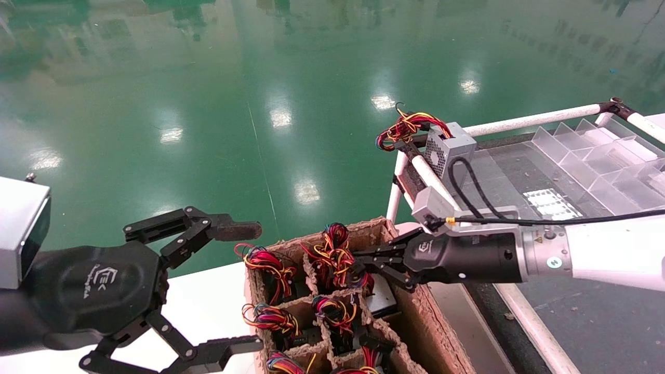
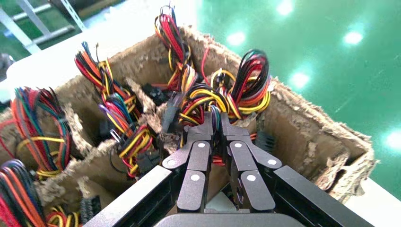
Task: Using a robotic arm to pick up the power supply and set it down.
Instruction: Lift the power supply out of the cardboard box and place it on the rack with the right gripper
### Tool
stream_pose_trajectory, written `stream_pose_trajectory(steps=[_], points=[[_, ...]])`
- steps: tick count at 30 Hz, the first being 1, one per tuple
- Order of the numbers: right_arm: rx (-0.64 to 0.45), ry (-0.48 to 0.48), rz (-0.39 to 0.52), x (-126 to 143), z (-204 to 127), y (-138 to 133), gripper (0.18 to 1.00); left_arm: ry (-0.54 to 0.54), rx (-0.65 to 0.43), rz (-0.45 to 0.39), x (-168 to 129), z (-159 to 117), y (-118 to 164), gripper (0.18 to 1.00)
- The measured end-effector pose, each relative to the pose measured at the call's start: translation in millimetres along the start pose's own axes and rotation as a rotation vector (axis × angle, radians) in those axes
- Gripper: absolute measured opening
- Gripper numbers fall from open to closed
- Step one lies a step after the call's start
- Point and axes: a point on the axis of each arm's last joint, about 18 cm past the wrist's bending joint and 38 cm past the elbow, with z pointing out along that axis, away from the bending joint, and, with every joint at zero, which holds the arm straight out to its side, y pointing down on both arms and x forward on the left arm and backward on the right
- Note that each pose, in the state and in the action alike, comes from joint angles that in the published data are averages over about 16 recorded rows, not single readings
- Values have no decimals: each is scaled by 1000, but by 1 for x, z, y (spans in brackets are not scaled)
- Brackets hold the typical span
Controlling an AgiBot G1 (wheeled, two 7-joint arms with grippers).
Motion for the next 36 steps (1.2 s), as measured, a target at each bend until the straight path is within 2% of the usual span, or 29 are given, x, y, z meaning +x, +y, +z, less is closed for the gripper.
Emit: stream_pose_trajectory(steps=[15,36], points=[[126,34,26,10,-30,-32,219,0,0,0,0,0,0,1001],[318,94,-42,18,-92,-108,218,0,0,0,0,0,0,1001]])
